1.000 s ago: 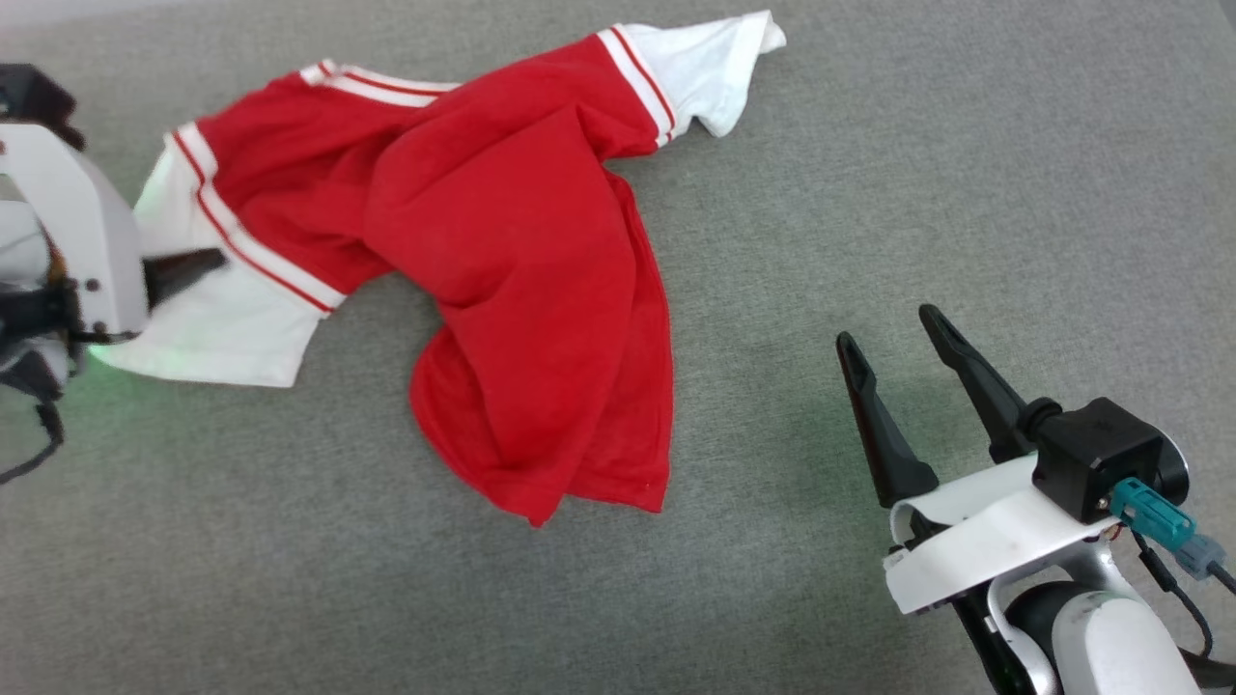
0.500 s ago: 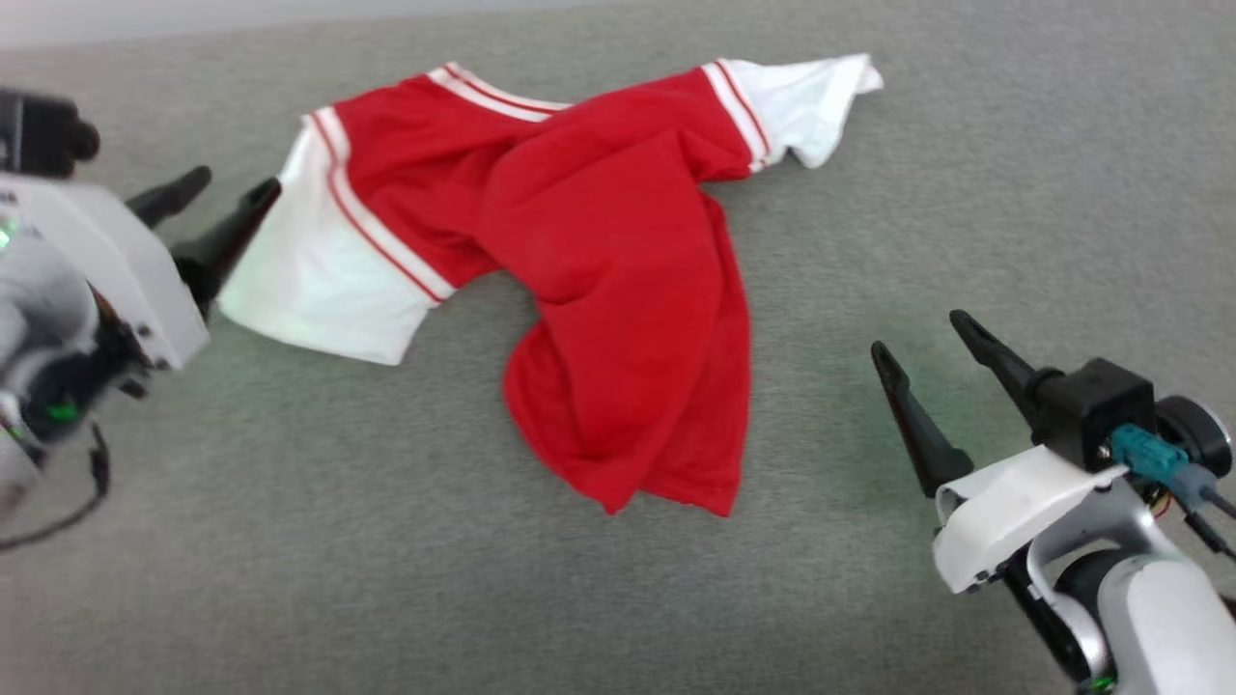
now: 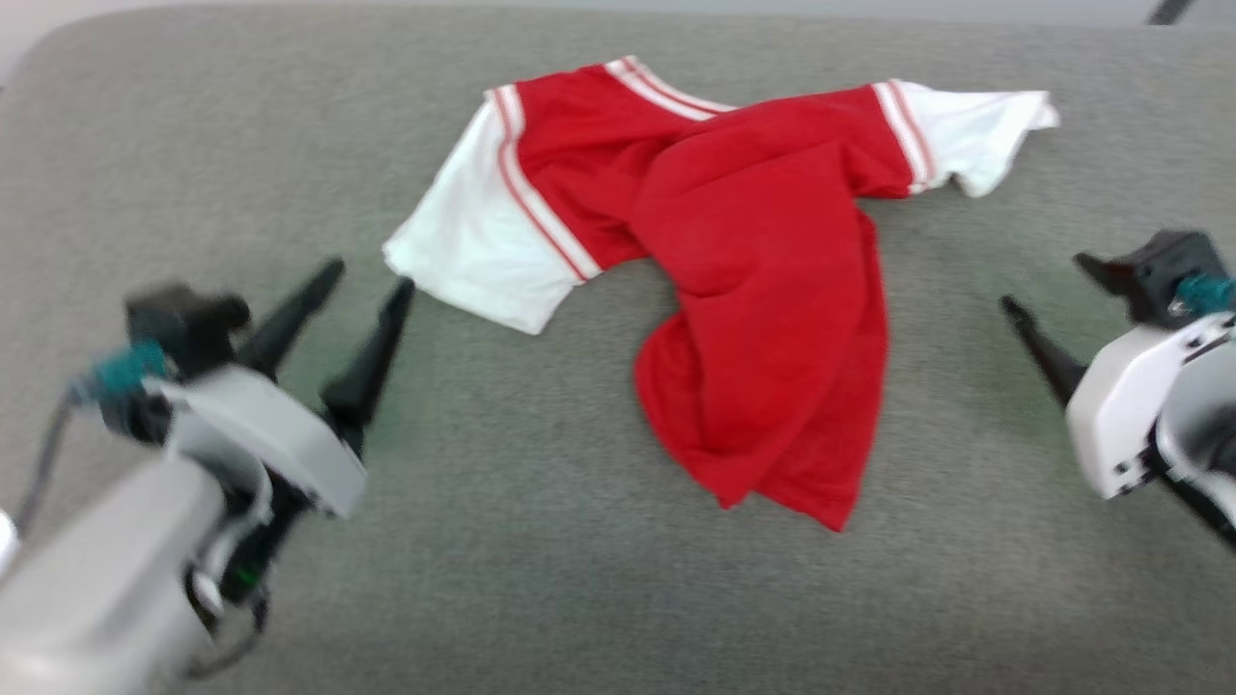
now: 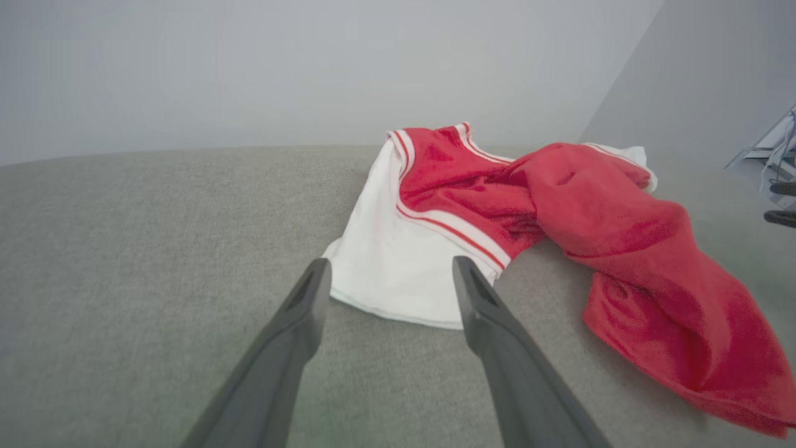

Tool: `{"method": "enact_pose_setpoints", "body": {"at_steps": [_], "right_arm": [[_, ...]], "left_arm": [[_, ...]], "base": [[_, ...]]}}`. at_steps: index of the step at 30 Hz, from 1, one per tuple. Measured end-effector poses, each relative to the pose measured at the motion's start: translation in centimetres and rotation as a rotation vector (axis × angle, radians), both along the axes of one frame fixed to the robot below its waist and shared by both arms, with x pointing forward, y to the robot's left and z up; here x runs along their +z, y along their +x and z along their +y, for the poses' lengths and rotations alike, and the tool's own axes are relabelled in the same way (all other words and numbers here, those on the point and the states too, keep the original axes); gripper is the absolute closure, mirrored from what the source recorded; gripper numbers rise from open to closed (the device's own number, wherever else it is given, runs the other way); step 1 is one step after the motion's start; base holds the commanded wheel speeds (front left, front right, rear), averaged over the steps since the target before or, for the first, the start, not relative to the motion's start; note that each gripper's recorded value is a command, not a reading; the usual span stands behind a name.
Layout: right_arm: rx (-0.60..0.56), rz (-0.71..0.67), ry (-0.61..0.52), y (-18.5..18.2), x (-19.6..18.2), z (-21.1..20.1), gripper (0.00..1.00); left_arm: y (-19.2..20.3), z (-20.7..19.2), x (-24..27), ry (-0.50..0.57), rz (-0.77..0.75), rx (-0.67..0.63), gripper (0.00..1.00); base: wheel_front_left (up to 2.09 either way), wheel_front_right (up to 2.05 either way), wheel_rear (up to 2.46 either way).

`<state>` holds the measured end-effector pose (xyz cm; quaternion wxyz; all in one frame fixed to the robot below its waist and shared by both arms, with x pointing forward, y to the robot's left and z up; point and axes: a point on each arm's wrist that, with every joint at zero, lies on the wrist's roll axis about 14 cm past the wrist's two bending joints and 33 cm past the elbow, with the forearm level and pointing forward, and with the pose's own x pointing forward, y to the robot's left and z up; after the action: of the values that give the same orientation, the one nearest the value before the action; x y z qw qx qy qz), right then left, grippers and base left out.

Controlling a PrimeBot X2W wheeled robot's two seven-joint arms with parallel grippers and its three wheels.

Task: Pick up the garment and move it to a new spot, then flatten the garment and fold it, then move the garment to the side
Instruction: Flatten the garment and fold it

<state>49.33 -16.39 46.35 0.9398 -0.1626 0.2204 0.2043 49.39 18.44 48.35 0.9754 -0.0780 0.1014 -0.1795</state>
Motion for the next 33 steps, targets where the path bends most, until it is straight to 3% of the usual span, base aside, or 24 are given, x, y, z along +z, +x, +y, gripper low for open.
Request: {"method": "enact_pose_setpoints", "body": {"at_steps": [10,27,28,30,31,33], "right_arm": [[0.121,0.042,-0.183,5.2,-0.8,0.3,0.00],[0.255,0.064,-0.383,10.5,-5.1,2.4,0.00],[0.258,0.059,-0.382,10.8,-5.1,2.6,0.23],[0.263,0.058,-0.381,11.1,-5.4,2.9,0.94],[0.264,0.056,-0.380,11.3,-5.5,3.0,1.00],[0.264,0.054,-0.379,11.5,-5.8,3.1,1.00]], "left_arm": [[-4.6,2.3,-0.6,-0.008,-0.088,0.158,0.00],[-5.0,4.4,-4.4,-0.021,-0.039,0.240,0.00],[-5.0,4.4,-4.6,-0.020,-0.034,0.242,0.00],[-5.0,4.4,-5.1,-0.021,-0.025,0.245,0.00],[-5.0,4.4,-5.2,-0.022,-0.020,0.247,0.00],[-4.9,4.4,-5.5,-0.022,-0.015,0.248,0.00]], "base": [[0.00,0.00,0.00],[0.00,0.00,0.00],[0.00,0.00,0.00],[0.00,0.00,0.00],[0.00,0.00,0.00],[0.00,0.00,0.00]]}}
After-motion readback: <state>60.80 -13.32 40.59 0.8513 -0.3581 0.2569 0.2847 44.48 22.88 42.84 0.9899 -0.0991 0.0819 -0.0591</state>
